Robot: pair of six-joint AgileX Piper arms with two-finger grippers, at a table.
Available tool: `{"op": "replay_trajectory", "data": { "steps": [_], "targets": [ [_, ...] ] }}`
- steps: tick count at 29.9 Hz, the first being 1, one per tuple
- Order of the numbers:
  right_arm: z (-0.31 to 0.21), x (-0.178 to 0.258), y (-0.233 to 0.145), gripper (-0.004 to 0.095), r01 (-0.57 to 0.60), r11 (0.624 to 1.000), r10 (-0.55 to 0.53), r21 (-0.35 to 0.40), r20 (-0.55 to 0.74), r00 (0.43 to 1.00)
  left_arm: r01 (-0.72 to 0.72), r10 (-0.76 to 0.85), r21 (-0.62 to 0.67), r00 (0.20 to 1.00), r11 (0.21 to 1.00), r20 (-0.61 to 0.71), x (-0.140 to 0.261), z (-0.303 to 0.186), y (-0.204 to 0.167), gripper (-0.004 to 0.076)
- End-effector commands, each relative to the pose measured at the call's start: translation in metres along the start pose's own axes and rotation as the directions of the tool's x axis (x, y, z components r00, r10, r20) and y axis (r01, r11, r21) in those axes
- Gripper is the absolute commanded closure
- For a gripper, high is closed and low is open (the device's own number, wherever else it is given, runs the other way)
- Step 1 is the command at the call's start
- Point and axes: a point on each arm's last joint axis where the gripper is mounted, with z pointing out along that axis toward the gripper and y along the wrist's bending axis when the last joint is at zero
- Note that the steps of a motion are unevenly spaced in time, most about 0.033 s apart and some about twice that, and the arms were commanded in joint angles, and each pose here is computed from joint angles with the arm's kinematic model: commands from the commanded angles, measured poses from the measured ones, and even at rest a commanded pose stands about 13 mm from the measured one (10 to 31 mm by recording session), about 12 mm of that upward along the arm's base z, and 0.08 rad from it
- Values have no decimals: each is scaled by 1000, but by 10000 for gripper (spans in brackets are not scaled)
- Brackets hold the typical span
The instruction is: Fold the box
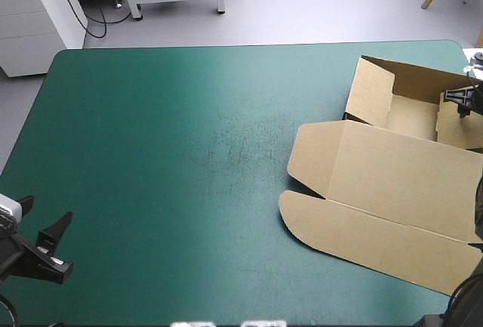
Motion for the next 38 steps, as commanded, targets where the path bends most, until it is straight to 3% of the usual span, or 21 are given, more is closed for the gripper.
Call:
{"op": "replay_trajectory", "data": {
  "steps": [1,8,12,18,24,29,34,38],
  "targets": [
    [-67,-15,-5,330,-25,1000,28,-17,189,982,-4,5,-17,997,1000,80,-11,-2,2,294],
    [-139,-10,8,332,-6,984,65,-181,328,943,-4,6,-20,995,1000,97,-13,-2,3,294],
    [-179,3,35,332,86,959,19,-271,364,931,-4,7,-21,993,1000,118,-15,-2,3,294],
    [-244,29,86,436,273,914,-97,-300,492,865,-10,15,-37,992,999,128,-15,-2,4,294],
    [-306,73,120,530,458,830,-184,-318,618,764,-11,18,-51,991,999,131,-16,-3,5,294],
    [-328,123,125,685,557,765,-246,-324,652,717,-15,21,-49,992,999,122,-14,2,4,294],
    [-337,184,111,926,625,708,-256,-328,706,660,-20,22,-30,996,999,81,-7,13,0,294],
    [-335,220,95,916,629,707,-200,-325,760,618,-10,10,0,995,1000,104,-7,14,-3,314]
  ]
}}
